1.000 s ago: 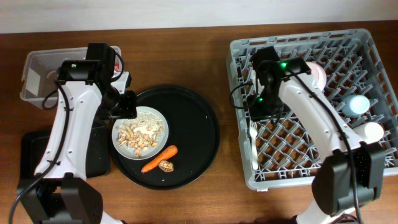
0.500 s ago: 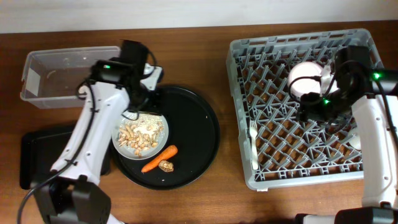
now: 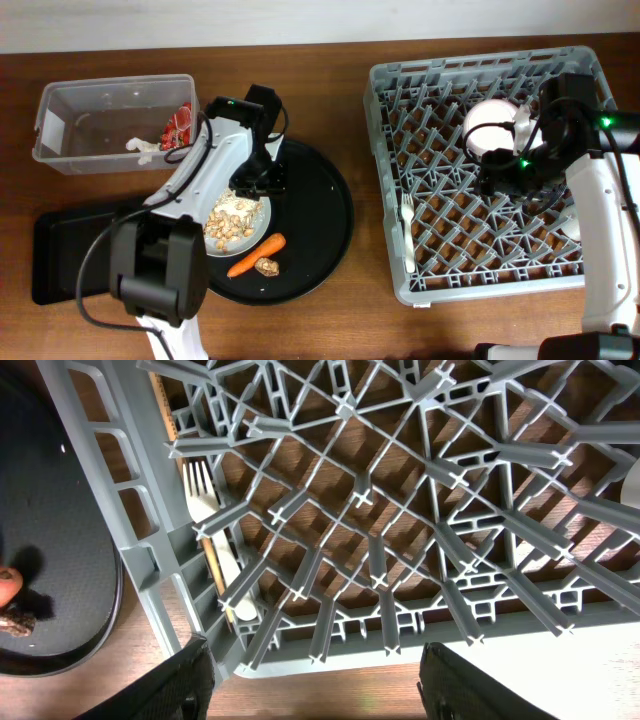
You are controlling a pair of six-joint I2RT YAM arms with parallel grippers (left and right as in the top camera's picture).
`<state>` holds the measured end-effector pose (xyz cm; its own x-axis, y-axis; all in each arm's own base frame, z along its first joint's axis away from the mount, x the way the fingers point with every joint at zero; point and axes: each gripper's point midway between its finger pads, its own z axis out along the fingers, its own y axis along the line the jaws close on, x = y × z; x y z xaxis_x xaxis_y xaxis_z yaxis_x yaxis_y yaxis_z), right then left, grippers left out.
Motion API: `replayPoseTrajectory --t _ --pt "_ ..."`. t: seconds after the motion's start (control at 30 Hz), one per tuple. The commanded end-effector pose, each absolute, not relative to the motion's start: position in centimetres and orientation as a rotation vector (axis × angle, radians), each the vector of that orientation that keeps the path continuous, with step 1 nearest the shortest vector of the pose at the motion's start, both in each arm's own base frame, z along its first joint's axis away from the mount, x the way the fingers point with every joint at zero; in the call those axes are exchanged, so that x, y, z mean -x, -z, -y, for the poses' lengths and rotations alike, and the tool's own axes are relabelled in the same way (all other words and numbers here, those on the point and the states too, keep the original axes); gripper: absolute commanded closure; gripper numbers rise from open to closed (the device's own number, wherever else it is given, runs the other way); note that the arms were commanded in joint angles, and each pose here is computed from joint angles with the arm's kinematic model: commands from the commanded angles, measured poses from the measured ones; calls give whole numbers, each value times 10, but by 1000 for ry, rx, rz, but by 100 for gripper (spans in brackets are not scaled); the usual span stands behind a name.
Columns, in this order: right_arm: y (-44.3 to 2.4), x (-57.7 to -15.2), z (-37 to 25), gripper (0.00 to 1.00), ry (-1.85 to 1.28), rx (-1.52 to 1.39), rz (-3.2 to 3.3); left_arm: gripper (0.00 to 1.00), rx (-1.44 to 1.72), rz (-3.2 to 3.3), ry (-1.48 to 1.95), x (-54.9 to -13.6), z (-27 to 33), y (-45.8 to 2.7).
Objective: Sort waste into correct bins and load items into the dishwasher rack
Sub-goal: 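Grasp the rim of the white plate with left gripper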
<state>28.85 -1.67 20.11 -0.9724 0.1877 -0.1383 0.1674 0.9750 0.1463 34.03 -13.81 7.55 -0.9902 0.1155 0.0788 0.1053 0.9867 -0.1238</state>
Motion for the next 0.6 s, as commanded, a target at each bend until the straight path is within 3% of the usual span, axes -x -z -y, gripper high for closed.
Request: replayPoseTrajectory --t 0.0,0.13,0.47,0.57 --pt "-200 -287 15 31 -220 -264 -2975 53 111 2973 -118 -330 142 -53" --pt "-200 -287 15 31 -220 -264 -2976 53 12 2960 60 -321 125 -41" --pt "-200 -287 15 31 -220 -265 -2976 53 6 2959 60 -306 120 2" --pt "-200 -287 15 31 -220 -265 -2976 58 6 2960 60 -304 119 8"
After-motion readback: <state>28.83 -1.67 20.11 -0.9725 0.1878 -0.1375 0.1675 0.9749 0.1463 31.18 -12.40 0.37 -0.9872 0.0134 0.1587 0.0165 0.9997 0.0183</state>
